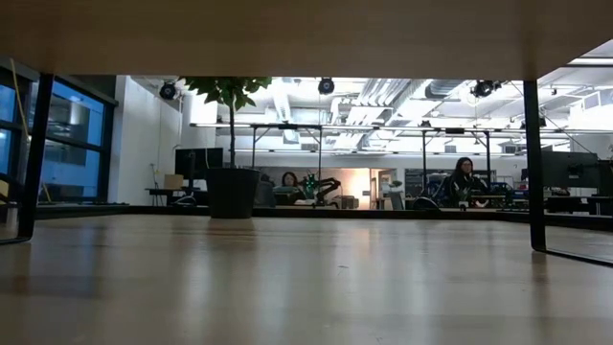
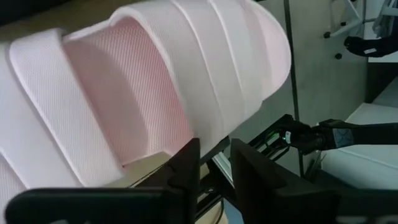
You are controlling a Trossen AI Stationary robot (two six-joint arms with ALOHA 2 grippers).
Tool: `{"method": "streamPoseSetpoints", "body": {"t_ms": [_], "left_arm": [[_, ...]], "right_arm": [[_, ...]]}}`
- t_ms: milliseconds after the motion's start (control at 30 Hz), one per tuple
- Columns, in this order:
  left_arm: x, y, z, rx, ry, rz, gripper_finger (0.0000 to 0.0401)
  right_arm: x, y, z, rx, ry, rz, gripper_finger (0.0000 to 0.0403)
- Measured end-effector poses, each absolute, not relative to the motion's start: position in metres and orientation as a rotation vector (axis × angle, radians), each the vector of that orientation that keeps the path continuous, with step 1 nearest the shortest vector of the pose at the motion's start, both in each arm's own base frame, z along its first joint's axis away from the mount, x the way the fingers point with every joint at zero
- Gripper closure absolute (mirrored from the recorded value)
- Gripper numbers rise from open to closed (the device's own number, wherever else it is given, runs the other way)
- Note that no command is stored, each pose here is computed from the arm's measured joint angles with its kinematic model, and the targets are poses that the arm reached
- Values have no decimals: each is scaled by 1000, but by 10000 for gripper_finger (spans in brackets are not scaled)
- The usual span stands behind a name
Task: Pick and place slides into the shelf
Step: Put the pink pair of slides on the shelf, then return to Home Position
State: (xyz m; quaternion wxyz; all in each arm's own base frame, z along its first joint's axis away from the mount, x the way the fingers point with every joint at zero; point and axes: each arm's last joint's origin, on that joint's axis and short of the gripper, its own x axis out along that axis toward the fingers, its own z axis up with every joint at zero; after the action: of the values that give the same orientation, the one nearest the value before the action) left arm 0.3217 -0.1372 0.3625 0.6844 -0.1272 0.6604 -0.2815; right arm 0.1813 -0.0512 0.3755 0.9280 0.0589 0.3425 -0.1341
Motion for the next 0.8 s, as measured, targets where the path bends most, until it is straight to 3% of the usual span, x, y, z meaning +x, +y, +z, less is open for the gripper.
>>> {"method": "streamPoseSetpoints", "body": {"t_ms": [800], "left_arm": [[318,-122,371,-274,1453,-554,334]], "right_arm": [[181,-51,375,122,702,-272,403]]}}
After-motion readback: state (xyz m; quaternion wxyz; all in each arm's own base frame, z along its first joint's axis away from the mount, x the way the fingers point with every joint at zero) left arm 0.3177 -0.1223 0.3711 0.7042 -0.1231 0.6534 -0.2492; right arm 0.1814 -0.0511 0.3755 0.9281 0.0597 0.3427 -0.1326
